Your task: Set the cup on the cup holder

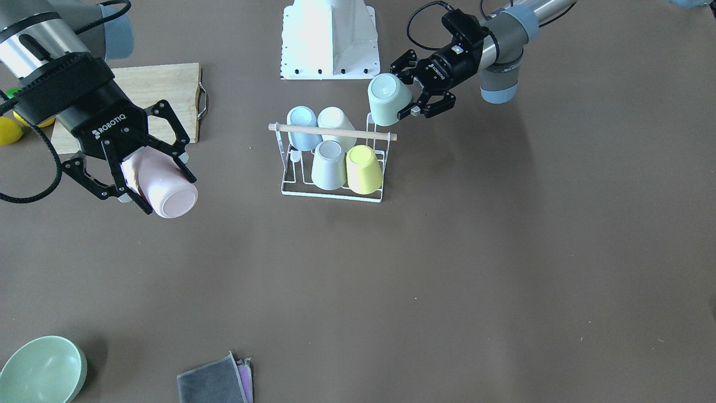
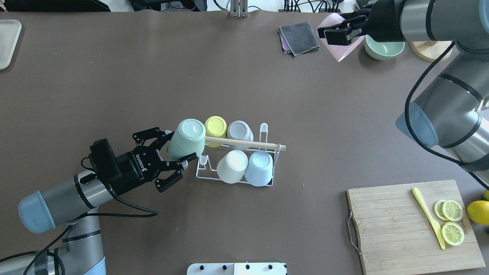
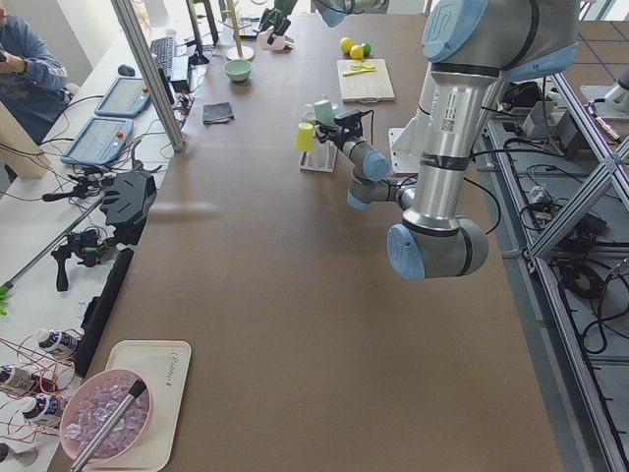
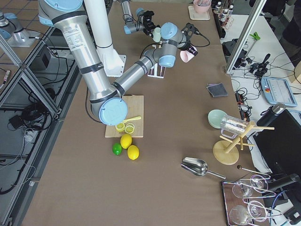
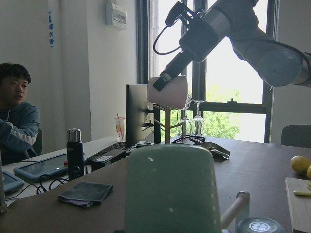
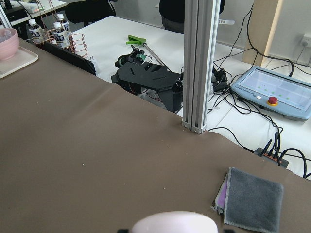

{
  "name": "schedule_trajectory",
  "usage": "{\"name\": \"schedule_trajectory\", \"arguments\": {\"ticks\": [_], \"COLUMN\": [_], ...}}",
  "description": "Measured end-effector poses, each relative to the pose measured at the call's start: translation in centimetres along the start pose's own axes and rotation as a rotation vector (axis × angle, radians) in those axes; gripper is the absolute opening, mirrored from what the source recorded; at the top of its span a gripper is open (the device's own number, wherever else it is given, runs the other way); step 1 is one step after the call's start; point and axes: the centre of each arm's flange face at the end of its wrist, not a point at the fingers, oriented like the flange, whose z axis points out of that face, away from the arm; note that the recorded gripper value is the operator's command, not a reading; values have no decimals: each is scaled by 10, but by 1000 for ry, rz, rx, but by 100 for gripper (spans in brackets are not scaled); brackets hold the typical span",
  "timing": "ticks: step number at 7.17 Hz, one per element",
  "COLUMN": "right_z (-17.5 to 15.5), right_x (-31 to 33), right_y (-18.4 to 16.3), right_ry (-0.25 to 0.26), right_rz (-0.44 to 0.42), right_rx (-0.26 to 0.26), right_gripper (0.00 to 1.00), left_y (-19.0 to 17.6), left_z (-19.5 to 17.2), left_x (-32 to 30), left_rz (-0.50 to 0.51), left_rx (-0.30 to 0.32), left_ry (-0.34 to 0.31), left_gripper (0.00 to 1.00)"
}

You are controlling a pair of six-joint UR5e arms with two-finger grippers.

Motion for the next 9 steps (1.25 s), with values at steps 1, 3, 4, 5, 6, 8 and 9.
{"name": "schedule_trajectory", "arguments": {"ticks": [1, 3, 4, 5, 6, 8, 9], "right_z": [0, -1, -4, -8, -11, -9, -4], "right_x": [-3, -6, -5, -3, -1, -10, -18], "right_y": [0, 3, 6, 10, 14, 21, 25], "right_ry": [-2, -3, -6, -9, -12, -25, -28], "right_rz": [-7, -20, -28, -32, -28, -4, 6], "right_rx": [21, 68, 102, 136, 165, 219, 245], "right_gripper": [0, 0, 0, 0, 0, 0, 0], "left_y": [5, 8, 8, 7, 7, 11, 14], "left_z": [-1, -2, -3, -3, -4, -4, -4], "left_x": [12, 22, 20, 19, 16, 12, 11], "left_rz": [9, 16, 24, 27, 29, 28, 28], "left_rx": [-3, 0, 4, 7, 9, 3, 1], "left_ry": [20, 35, 30, 26, 18, -1, -12], "left_gripper": [68, 68, 68, 68, 68, 68, 68]}}
